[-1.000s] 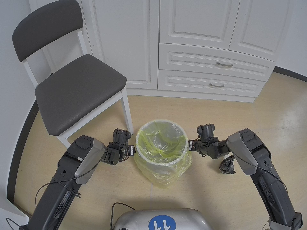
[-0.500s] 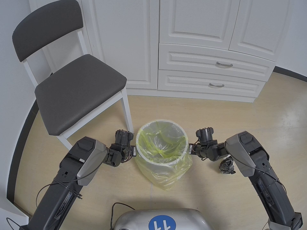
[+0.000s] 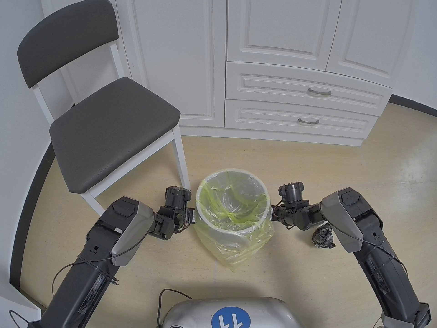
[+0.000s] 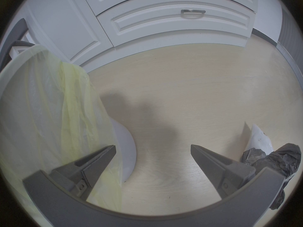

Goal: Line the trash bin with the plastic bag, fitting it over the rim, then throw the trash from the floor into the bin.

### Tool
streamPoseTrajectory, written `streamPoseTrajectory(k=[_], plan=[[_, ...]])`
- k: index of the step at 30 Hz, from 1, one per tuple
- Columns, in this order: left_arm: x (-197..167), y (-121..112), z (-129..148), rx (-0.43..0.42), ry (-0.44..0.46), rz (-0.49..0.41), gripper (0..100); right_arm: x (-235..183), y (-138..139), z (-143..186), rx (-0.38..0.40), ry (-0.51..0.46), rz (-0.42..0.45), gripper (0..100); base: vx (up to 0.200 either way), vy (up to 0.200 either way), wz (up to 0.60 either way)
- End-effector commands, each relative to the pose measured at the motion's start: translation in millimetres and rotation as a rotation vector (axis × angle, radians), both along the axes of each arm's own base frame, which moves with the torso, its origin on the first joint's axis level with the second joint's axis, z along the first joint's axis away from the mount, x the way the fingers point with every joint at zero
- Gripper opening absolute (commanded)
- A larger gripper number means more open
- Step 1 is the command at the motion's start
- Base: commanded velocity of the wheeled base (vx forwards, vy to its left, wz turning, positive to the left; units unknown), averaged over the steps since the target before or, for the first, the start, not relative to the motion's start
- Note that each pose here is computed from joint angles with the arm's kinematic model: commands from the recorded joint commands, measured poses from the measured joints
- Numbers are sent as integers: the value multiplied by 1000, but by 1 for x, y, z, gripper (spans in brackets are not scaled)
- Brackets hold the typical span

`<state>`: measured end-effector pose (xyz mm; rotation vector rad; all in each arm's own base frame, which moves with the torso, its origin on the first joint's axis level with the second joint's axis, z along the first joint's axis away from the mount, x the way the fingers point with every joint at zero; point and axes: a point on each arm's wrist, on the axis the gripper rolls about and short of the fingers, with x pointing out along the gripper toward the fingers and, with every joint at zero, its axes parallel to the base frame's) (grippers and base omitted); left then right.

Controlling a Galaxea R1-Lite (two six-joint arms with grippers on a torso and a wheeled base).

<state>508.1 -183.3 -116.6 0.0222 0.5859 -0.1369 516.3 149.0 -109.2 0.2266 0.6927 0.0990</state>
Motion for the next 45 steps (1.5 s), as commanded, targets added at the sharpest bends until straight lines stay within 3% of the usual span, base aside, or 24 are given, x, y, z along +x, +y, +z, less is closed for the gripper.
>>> streamPoseTrajectory(k=[1,11,19,27,30,36,45], plan=[[1,6,-3,23,11,38,100,0,0,0,0,-1,-1,100,0,0,0],[7,25,5,74,9,149,100,1,-1,3,-3,-15,-16,100,0,0,0],[-18,32,49,99,3,158,100,6,-13,9,-27,-44,-84,100,0,0,0],[-35,29,62,249,-38,233,100,2,-15,15,10,-109,-110,100,0,0,0],[-45,26,81,258,-49,209,100,-1,-16,16,23,-146,-111,100,0,0,0],[-71,19,115,241,-37,73,100,-2,-16,18,26,-163,-109,100,0,0,0],[-112,14,136,230,-19,-24,100,-2,-16,18,29,-164,-111,100,0,0,0]])
